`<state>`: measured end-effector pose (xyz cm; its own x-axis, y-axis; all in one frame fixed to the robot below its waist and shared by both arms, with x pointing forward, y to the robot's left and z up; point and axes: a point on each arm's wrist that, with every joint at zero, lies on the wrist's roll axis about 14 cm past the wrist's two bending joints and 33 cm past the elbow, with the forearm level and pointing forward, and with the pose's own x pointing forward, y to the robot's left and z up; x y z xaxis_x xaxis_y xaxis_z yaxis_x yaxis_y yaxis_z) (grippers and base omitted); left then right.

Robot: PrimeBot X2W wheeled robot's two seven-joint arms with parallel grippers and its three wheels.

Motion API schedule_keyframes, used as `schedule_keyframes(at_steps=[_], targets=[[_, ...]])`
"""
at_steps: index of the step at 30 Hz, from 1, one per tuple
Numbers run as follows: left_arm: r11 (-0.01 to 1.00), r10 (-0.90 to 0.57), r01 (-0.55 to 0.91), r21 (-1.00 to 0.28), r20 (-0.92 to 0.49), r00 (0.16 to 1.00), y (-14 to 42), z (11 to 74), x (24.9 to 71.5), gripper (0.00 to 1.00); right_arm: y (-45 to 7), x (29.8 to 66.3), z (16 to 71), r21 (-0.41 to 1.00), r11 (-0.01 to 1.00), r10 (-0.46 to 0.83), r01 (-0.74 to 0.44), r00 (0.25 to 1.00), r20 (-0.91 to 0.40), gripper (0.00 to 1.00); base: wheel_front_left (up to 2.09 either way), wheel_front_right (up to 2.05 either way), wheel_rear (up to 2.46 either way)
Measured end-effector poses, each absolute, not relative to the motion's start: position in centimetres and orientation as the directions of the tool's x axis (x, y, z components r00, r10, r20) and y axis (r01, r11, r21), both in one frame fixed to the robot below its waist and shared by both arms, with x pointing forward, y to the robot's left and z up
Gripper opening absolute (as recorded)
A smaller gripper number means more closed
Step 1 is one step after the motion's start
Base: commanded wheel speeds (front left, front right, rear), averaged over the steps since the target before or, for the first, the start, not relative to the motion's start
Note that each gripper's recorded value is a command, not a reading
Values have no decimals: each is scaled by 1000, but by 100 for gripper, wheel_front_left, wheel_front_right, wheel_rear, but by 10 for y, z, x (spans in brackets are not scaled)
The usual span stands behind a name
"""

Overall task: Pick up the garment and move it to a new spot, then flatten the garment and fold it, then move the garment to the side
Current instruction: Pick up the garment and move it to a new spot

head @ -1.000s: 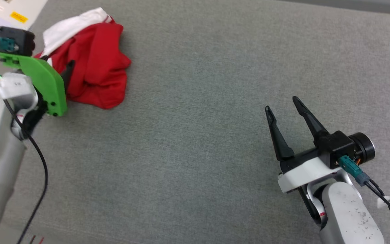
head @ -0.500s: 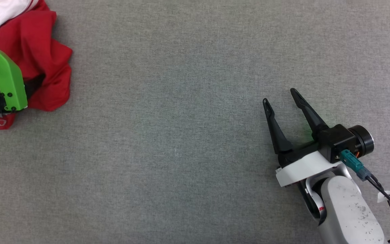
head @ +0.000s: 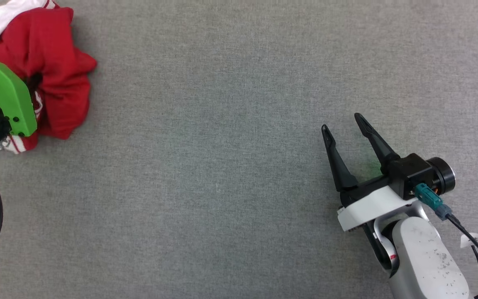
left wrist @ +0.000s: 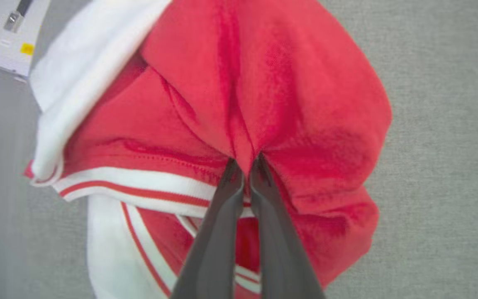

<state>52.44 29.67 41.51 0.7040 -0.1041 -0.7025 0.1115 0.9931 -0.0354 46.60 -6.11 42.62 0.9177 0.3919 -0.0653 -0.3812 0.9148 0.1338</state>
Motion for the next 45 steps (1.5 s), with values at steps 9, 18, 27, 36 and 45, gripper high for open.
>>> schedule_keyframes(at_steps=[9, 18, 27, 36, 45], targets=[[958, -48, 158, 239, -409, 911, 317, 505, 529, 0, -70, 450, 458, 157, 922, 361, -355, 932, -14, 100, 0, 0, 0], [872, -149, 201, 446, -150, 977, 287, 603, 511, 0, -84, 427, 499, 161, 932, 318, -325, 946, 68, 100, 0, 0, 0], [812, -365, 304, 498, 26, 931, 210, 660, 498, 0, -125, 404, 514, 185, 959, 201, -216, 975, 96, 100, 0, 0, 0], [730, -578, 493, 473, 43, 815, 106, 660, 495, 0, -173, 385, 533, 166, 982, 67, -91, 987, 146, 100, 0, 0, 0], [482, -857, 805, 346, -4, 515, -59, 608, 432, 0, -218, 366, 543, 159, 986, -66, 38, 983, 174, 100, 0, 0, 0]])
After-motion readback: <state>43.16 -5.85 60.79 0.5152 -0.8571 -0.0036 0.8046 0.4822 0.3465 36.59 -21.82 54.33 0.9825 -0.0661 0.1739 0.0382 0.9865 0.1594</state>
